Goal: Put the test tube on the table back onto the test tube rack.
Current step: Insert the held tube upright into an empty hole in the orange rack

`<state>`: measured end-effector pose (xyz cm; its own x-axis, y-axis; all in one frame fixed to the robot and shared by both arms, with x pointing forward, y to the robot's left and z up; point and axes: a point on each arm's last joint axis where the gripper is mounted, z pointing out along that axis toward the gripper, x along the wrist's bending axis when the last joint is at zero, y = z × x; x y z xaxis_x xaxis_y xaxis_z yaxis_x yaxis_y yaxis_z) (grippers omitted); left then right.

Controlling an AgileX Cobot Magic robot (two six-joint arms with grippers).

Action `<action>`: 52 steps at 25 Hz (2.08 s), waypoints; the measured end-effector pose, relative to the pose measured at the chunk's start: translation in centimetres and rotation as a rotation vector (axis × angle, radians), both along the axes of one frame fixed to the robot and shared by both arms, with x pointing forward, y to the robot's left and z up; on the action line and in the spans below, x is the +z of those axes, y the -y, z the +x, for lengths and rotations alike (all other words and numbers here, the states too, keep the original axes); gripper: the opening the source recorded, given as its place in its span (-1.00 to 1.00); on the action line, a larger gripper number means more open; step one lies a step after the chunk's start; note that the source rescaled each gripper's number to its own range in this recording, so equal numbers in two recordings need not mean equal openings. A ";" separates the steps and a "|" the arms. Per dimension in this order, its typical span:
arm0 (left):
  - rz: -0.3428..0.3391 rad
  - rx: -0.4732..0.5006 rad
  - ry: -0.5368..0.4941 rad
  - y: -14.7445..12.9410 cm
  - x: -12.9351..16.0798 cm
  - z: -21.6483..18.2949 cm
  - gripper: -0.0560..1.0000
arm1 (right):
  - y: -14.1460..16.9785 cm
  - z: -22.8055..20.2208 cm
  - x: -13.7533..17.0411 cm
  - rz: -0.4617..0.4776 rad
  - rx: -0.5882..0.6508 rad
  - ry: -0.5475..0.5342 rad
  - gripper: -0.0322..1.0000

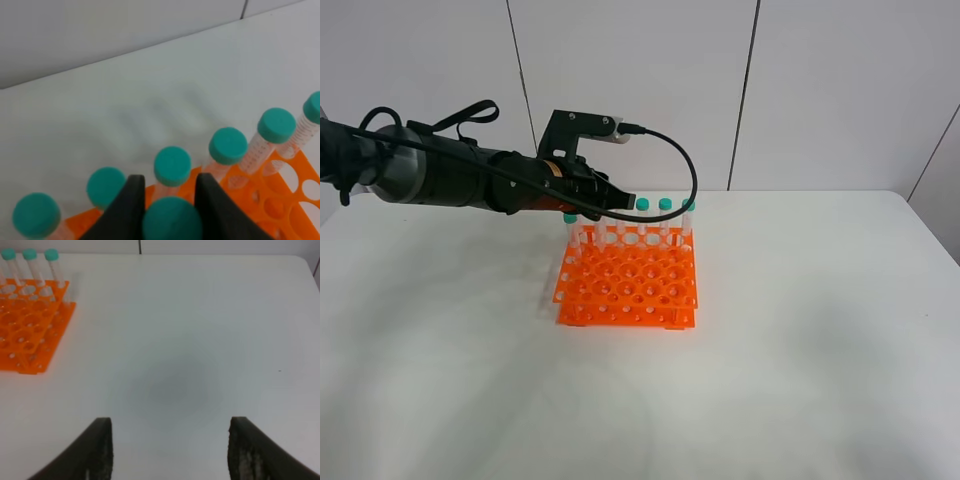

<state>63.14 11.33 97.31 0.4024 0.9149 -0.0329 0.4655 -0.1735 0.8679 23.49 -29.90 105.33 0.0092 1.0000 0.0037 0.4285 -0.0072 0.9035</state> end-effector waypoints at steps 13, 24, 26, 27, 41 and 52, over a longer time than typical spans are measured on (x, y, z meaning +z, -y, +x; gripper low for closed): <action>-0.017 0.005 0.044 -0.3 1.5 -0.1 -0.89 | 0.0 0.0 0.0 0.000 0.000 0.000 -0.05; -0.008 0.018 0.028 -0.7 0.7 0.3 -0.89 | 0.0 0.0 0.0 0.000 0.000 0.000 -0.05; -0.009 0.020 0.028 -0.8 0.7 0.3 -0.89 | 0.0 0.0 0.0 0.000 0.000 0.000 -0.05; -0.011 0.021 0.026 -0.8 0.6 0.3 -0.89 | 0.0 0.0 0.0 0.000 0.000 0.000 -0.05; -0.047 0.043 0.009 -0.8 0.6 0.3 -0.89 | 0.0 0.0 0.0 0.000 0.000 0.000 -0.05; -0.012 0.035 -0.039 -0.7 -1.3 0.6 -0.89 | 0.0 0.0 0.0 0.000 0.000 0.000 -0.05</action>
<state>63.71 12.08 95.97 0.3681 0.9279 -0.0590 0.5046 -0.1460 0.8509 23.49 -29.90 105.33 0.0092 1.0000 0.0037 0.4285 -0.0072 0.9035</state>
